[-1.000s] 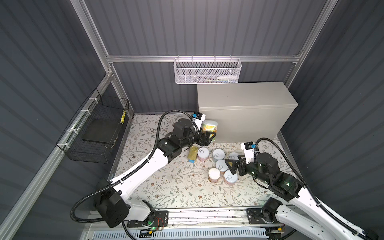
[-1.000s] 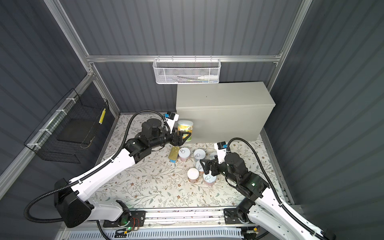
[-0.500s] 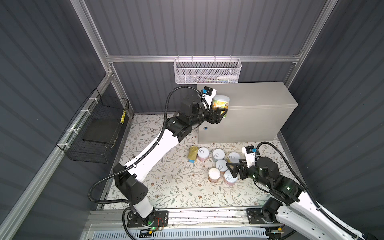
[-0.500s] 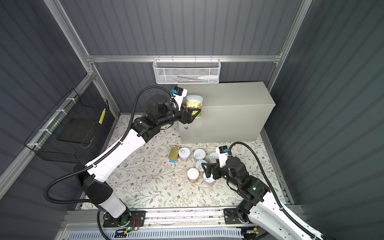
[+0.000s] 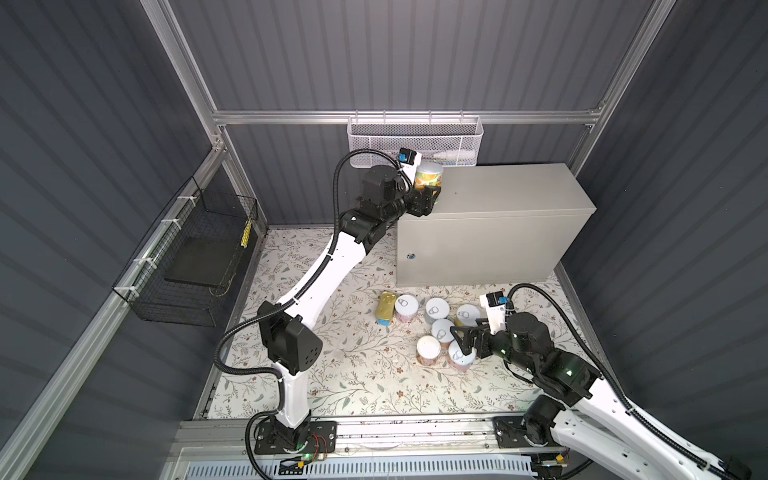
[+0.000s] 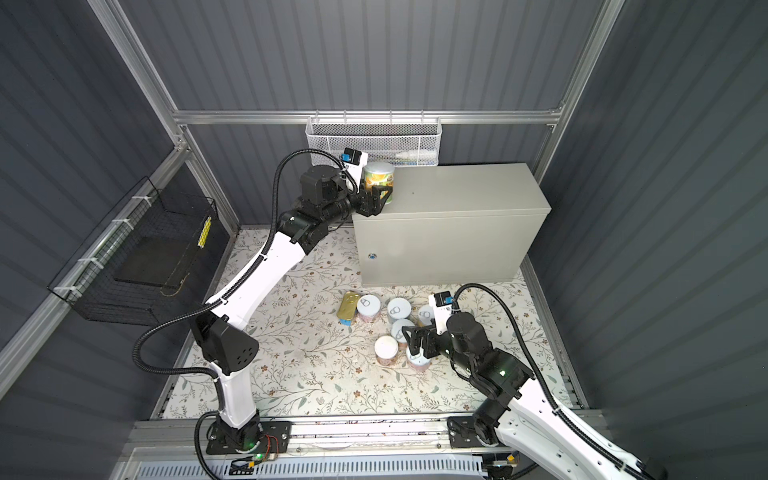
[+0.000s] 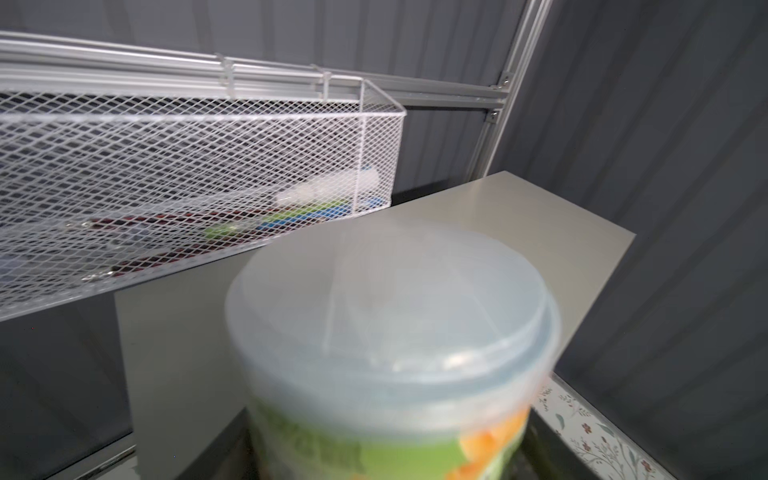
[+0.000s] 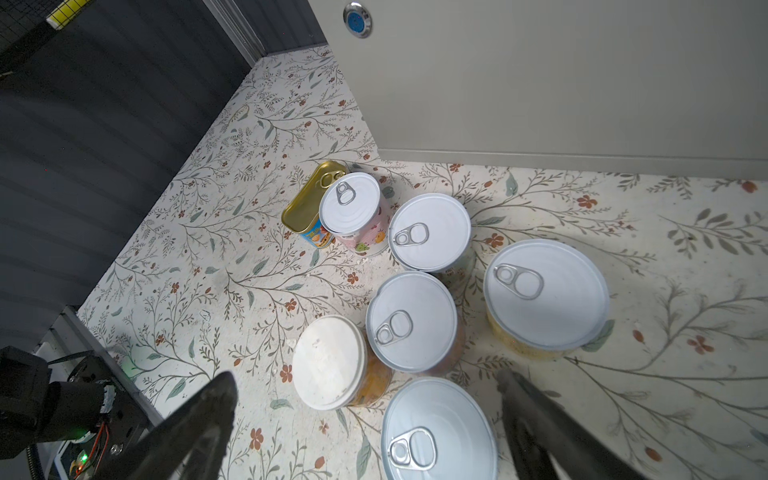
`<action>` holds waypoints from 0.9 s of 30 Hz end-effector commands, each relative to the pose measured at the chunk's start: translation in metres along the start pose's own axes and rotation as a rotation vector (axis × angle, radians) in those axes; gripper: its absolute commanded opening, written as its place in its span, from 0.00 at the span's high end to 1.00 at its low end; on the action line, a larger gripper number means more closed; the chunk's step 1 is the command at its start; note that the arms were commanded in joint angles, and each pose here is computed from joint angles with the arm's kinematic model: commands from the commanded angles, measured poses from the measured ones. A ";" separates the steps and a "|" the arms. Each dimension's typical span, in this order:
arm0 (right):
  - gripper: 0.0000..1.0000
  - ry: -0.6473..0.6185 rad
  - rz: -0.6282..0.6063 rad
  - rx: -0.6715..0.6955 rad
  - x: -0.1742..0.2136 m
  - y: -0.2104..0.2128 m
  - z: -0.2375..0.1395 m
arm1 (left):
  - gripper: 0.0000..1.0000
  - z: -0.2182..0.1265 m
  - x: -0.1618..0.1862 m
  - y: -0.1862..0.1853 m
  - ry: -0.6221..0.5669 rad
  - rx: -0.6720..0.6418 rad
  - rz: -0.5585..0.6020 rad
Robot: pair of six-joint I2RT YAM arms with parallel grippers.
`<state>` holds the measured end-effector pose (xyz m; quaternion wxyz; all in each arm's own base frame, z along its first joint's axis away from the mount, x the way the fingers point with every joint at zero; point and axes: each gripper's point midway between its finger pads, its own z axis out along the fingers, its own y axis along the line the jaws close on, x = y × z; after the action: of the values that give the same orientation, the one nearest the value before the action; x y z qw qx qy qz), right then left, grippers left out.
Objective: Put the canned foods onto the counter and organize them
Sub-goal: 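Lift the peach can onto the cabinet top with left gripper while right withdraws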
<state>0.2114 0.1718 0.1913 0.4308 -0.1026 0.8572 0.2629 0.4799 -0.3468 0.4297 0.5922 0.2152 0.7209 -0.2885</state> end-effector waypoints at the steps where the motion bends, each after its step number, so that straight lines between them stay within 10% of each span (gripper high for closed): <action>1: 0.01 -0.028 0.001 0.043 -0.003 -0.008 0.002 | 0.57 -0.014 -0.066 0.006 -0.196 0.018 0.030; 14: 0.01 -0.071 -0.006 0.103 -0.010 -0.019 0.003 | 0.58 0.034 -0.042 0.035 -0.173 0.036 0.026; 16: 0.01 -0.073 0.000 0.123 -0.009 -0.023 0.004 | 0.51 0.039 -0.039 0.036 -0.174 0.046 0.028; 20: 0.01 -0.075 0.010 0.147 -0.006 -0.028 0.004 | 0.01 0.041 -0.036 0.032 -0.165 0.087 0.034; 27: 0.01 -0.136 0.049 0.145 -0.011 -0.031 0.001 | 0.00 0.025 -0.048 0.023 -0.186 0.111 0.036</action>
<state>0.2266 0.1515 0.1822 0.4675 -0.0587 0.8555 0.2149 0.5418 -0.3542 0.4294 0.6255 0.2280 0.6735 -0.3211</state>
